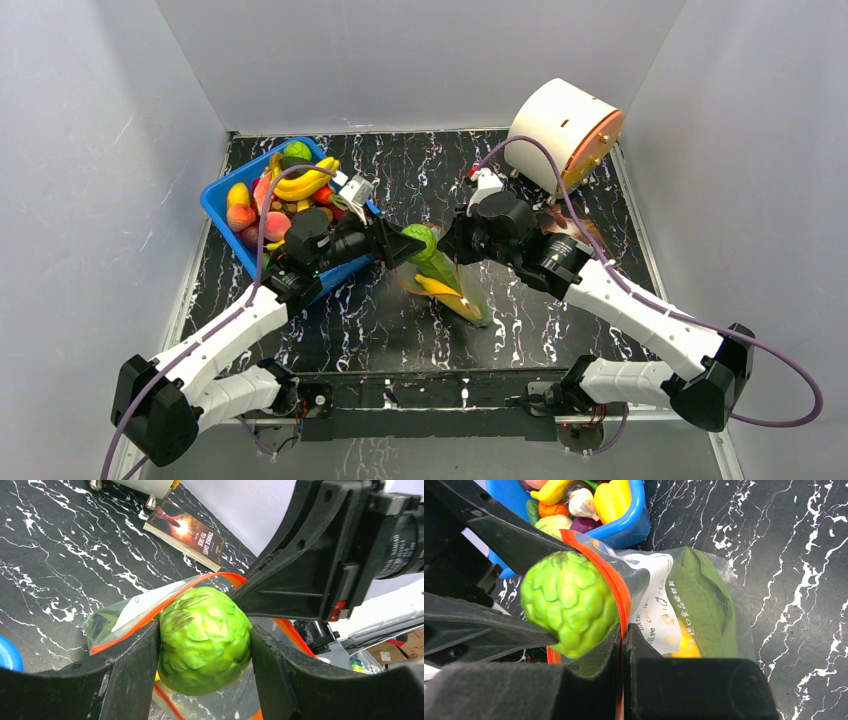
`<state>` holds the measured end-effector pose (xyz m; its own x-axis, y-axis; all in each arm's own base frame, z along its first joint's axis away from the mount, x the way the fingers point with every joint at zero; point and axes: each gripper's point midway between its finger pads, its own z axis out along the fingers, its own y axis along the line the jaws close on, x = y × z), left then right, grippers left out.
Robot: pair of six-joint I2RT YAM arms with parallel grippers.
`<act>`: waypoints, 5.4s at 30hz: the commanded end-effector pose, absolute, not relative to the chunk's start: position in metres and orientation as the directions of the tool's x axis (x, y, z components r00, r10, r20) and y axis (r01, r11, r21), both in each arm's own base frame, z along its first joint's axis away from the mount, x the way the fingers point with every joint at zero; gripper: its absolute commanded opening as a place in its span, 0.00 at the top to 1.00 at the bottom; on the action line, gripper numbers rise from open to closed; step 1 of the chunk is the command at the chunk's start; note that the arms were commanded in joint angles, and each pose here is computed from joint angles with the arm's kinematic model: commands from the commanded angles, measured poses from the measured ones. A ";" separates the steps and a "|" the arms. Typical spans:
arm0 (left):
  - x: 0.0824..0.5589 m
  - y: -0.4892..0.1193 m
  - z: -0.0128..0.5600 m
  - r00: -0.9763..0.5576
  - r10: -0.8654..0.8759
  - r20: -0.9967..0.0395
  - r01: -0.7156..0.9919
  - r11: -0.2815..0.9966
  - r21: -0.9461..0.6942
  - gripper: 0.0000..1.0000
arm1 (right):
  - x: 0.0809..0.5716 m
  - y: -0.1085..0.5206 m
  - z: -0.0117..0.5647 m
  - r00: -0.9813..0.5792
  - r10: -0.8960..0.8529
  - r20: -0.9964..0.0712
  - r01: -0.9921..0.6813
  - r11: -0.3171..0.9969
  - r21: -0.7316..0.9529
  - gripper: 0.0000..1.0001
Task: Place the food in the zip-top bag and seal the zipper
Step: Place the fake fruit in the zipper food storage bag, then pick up the fake vegetable from the bin.
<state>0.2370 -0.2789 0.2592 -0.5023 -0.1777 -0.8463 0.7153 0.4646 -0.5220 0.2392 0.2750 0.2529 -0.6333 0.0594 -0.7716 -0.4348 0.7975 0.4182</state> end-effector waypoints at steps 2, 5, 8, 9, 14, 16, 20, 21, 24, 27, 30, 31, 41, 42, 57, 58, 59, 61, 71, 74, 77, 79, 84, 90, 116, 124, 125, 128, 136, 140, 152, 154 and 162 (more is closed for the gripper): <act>0.244 -0.282 0.254 -0.474 -0.143 -0.869 0.717 0.509 -0.475 0.52 | 0.242 0.282 0.290 -0.566 0.139 -0.812 -0.483 0.742 0.464 1.00; 0.244 -0.283 0.251 -0.480 -0.129 -0.868 0.713 0.518 -0.472 0.48 | 0.240 0.281 0.292 -0.564 0.142 -0.814 -0.488 0.737 0.467 1.00; 0.244 -0.284 0.250 -0.478 -0.119 -0.871 0.711 0.529 -0.463 0.43 | 0.240 0.280 0.294 -0.559 0.147 -0.816 -0.488 0.737 0.467 1.00; 0.244 -0.284 0.250 -0.476 -0.115 -0.872 0.711 0.534 -0.458 0.41 | 0.240 0.279 0.294 -0.558 0.148 -0.816 -0.488 0.737 0.467 1.00; 0.242 -0.283 0.252 -0.453 -0.097 -0.886 0.721 0.544 -0.429 0.34 | 0.239 0.279 0.293 -0.560 0.146 -0.816 -0.488 0.738 0.467 1.00; 0.241 -0.282 0.253 -0.448 -0.093 -0.889 0.723 0.547 -0.422 0.32 | 0.239 0.279 0.292 -0.560 0.145 -0.816 -0.487 0.739 0.466 1.00; 0.239 -0.282 0.255 -0.442 -0.086 -0.893 0.728 0.548 -0.413 0.29 | 0.240 0.279 0.292 -0.561 0.145 -0.815 -0.486 0.740 0.466 1.00; 0.239 -0.282 0.255 -0.438 -0.083 -0.895 0.732 0.545 -0.409 0.28 | 0.240 0.279 0.292 -0.561 0.145 -0.815 -0.485 0.740 0.466 1.00; 0.238 -0.281 0.257 -0.429 -0.082 -0.899 0.734 0.549 -0.401 0.28 | 0.240 0.279 0.290 -0.561 0.144 -0.815 -0.482 0.743 0.463 1.00; 0.237 -0.277 0.262 -0.411 -0.081 -0.908 0.737 0.556 -0.384 0.28 | 0.240 0.278 0.291 -0.560 0.143 -0.816 -0.481 0.746 0.461 1.00; 0.238 -0.270 0.269 -0.390 -0.082 -0.917 0.729 0.581 -0.362 0.28 | 0.241 0.277 0.292 -0.556 0.147 -0.818 -0.479 0.747 0.461 1.00; 0.239 -0.268 0.270 -0.385 -0.080 -0.919 0.722 0.594 -0.354 0.28 | 0.242 0.277 0.293 -0.554 0.150 -0.819 -0.477 0.749 0.460 1.00; 0.249 -0.232 0.270 -0.371 -0.038 -0.928 0.607 0.746 -0.273 0.30 | 0.242 0.271 0.291 -0.552 0.148 -0.820 -0.459 0.767 0.448 1.00; 0.252 -0.223 0.269 -0.377 -0.046 -0.925 0.567 0.779 -0.269 0.30 | 0.242 0.270 0.292 -0.551 0.150 -0.821 -0.456 0.770 0.446 1.00; 0.270 -0.144 0.261 -0.402 0.020 -0.915 0.220 0.973 -0.075 0.39 | 0.243 0.264 0.296 -0.533 0.159 -0.831 -0.448 0.780 0.437 1.00; 0.271 -0.141 0.258 -0.408 0.031 -0.912 0.202 0.978 -0.057 0.39 | 0.243 0.264 0.296 -0.532 0.159 -0.831 -0.448 0.781 0.436 1.00; 0.273 -0.138 0.255 -0.416 0.041 -0.909 0.188 0.981 -0.041 0.39 | 0.243 0.264 0.296 -0.532 0.157 -0.832 -0.448 0.782 0.434 1.00; 0.276 -0.134 0.249 -0.428 0.051 -0.902 0.158 0.987 -0.019 0.35 | 0.243 0.263 0.295 -0.532 0.156 -0.833 -0.447 0.783 0.432 1.00; 0.300 -0.124 0.218 -0.515 0.088 -0.852 0.111 0.993 0.036 0.35 | 0.243 0.260 0.298 -0.520 0.163 -0.839 -0.448 0.784 0.430 1.00; 0.313 -0.109 0.209 -0.544 0.042 -0.838 0.071 0.997 0.004 0.38 | 0.242 0.260 0.297 -0.519 0.164 -0.839 -0.450 0.782 0.431 1.00; 0.322 -0.105 0.202 -0.555 0.008 -0.832 0.071 0.997 -0.038 0.42 | 0.242 0.260 0.296 -0.519 0.164 -0.839 -0.449 0.782 0.431 1.00; 0.327 -0.104 0.199 -0.560 0.009 -0.829 0.072 0.997 -0.038 0.43 | 0.242 0.260 0.296 -0.519 0.164 -0.839 -0.450 0.782 0.431 1.00; 0.338 -0.102 0.181 -0.590 0.006 -0.807 0.061 0.997 -0.038 0.46 | 0.242 0.259 0.297 -0.513 0.161 -0.843 -0.451 0.785 0.424 1.00; 0.347 -0.102 0.158 -0.633 -0.023 -0.774 0.051 0.996 -0.071 0.46 | 0.243 0.255 0.296 -0.503 0.158 -0.850 -0.444 0.796 0.411 1.00; 0.348 -0.092 0.105 -0.742 -0.004 -0.670 0.039 0.998 -0.049 0.41 | 0.246 0.256 0.297 -0.497 0.153 -0.854 -0.446 0.799 0.403 1.00; 0.347 -0.096 0.106 -0.754 0.018 -0.657 0.071 0.996 -0.054 0.57 | 0.245 0.255 0.300 -0.494 0.153 -0.856 -0.448 0.799 0.401 1.00; 0.347 -0.096 0.107 -0.755 0.020 -0.655 0.073 0.996 -0.053 0.59 | 0.245 0.255 0.300 -0.493 0.154 -0.856 -0.447 0.799 0.401 1.00; 0.346 -0.096 0.107 -0.761 0.024 -0.648 0.074 0.996 -0.051 0.61 | 0.245 0.255 0.301 -0.494 0.153 -0.856 -0.449 0.798 0.402 1.00; 0.342 -0.093 0.120 -0.749 0.025 -0.662 0.076 0.996 -0.048 0.67 | 0.245 0.255 0.302 -0.495 0.156 -0.855 -0.448 0.797 0.405 1.00; 0.339 -0.092 0.122 -0.749 0.028 -0.662 0.077 0.996 -0.045 0.68 | 0.245 0.256 0.301 -0.498 0.157 -0.853 -0.448 0.796 0.408 1.00; 0.335 -0.093 0.143 -0.722 0.018 -0.692 0.085 0.994 -0.063 0.69 | 0.244 0.256 0.298 -0.502 0.155 -0.851 -0.448 0.795 0.409 1.00; 0.334 -0.095 0.147 -0.716 0.008 -0.698 0.087 0.993 -0.078 0.69 | 0.244 0.256 0.296 -0.503 0.154 -0.851 -0.445 0.798 0.407 1.00; 0.325 -0.110 0.163 -0.702 -0.035 -0.712 0.127 0.977 -0.173 0.69 | 0.244 0.254 0.293 -0.506 0.156 -0.849 -0.437 0.802 0.408 1.00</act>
<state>0.3281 -0.0999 0.1330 -0.7365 0.0004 -0.6765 0.0949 0.9902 -0.1027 0.2386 0.2535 0.2666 -0.5662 0.0847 -0.8199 -0.4261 0.8215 0.3791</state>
